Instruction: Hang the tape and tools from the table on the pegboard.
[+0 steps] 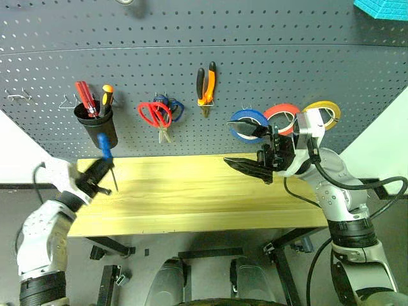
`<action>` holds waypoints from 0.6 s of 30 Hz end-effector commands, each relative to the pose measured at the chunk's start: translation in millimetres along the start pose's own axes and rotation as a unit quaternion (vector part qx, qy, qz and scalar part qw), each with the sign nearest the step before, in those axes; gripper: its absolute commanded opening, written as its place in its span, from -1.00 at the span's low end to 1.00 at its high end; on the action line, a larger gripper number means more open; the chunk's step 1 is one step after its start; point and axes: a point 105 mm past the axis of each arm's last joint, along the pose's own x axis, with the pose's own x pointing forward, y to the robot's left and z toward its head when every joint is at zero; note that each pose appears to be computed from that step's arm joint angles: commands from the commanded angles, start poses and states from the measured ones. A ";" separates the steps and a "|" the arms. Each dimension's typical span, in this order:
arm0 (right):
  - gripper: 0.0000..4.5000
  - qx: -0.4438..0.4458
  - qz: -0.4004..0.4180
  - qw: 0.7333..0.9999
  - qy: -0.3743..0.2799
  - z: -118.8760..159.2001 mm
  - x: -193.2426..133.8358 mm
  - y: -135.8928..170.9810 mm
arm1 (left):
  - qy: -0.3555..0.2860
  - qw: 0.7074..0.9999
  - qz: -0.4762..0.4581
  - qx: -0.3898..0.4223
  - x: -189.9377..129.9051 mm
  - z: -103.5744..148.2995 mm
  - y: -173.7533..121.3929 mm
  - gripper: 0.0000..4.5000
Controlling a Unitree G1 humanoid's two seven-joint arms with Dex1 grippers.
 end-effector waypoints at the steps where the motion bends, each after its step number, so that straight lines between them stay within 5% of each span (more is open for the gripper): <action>1: 1.00 -0.011 0.008 1.000 -0.006 5.4 1.9 0.3 | -0.124 0.991 -0.026 0.030 5.7 65.8 -9.7 -0.77; 6: 1.00 -0.007 0.007 1.000 -0.002 2.3 2.7 0.4 | -0.228 0.969 -0.004 0.095 24.5 137.6 -6.0 -0.77; 10: 1.00 -0.005 -0.002 1.000 -0.002 -0.3 1.6 -1.5 | -0.269 0.948 0.043 0.165 39.6 169.7 7.6 -0.77; 18: 1.00 -0.004 -0.021 1.000 0.002 -4.4 -3.1 -2.3 | -0.243 0.948 0.082 0.189 74.8 148.3 37.3 -0.77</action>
